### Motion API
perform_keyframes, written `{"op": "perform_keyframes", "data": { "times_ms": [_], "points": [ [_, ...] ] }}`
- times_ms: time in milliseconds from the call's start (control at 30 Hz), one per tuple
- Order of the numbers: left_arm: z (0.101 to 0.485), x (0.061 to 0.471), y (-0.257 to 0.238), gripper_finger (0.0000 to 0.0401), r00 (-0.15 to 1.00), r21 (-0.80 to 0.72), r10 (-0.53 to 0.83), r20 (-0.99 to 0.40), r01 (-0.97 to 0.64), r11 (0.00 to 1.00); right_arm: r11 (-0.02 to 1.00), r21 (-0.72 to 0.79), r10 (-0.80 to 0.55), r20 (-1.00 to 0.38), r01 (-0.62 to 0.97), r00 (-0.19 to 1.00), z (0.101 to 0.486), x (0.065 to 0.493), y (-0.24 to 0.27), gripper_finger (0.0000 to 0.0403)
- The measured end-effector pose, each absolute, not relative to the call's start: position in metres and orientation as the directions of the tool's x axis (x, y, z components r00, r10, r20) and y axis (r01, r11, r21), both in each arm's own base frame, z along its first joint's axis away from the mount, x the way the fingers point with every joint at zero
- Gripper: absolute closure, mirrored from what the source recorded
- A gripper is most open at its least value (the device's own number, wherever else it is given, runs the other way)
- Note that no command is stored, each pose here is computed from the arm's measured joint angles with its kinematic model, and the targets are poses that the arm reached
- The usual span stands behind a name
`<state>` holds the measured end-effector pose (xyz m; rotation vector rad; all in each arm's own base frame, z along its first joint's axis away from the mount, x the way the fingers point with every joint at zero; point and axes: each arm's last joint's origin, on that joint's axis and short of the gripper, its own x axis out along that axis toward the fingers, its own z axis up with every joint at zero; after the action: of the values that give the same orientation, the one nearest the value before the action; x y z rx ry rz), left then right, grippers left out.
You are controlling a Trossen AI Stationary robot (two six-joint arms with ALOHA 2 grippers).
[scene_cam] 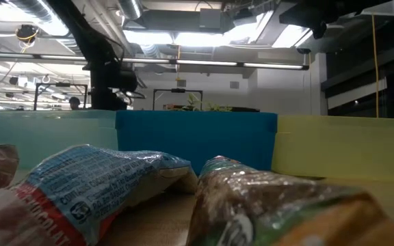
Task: Pick and place Granola Bars by type
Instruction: Put the blue granola bar into the green bin
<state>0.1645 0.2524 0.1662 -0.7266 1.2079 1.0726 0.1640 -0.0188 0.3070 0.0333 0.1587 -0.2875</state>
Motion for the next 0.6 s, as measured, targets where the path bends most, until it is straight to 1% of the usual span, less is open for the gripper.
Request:
{"op": "perform_keyframes", "data": {
  "times_ms": [200, 367, 467, 600],
  "points": [
    [0.151, 0.167, 0.256, 0.0127, -0.022, 0.103, 0.222, -0.975, -0.926, 0.362, 0.958, 0.014, -0.280, -0.161, 0.286, 0.947, 0.307, 0.164, -0.019, 0.0368],
    [0.146, 0.167, 0.256, 0.0131, -0.026, 0.101, 0.205, -0.978, -0.926, 0.365, 0.963, 0.016, -0.262, -0.161, 0.268, 0.952, 0.307, 0.164, -0.018, 0.0368],
    [0.145, 0.168, 0.257, 0.0143, -0.020, 0.096, 0.203, -0.979, -0.923, 0.374, 0.965, 0.017, -0.255, -0.162, 0.261, 0.953, 0.307, 0.164, -0.018, 0.0368],
    [0.144, 0.169, 0.256, 0.0173, 0.015, 0.056, 0.178, -0.984, -0.923, 0.382, 0.965, 0.017, -0.255, -0.162, 0.261, 0.953, 0.307, 0.164, -0.018, 0.0368]
  ]
}}
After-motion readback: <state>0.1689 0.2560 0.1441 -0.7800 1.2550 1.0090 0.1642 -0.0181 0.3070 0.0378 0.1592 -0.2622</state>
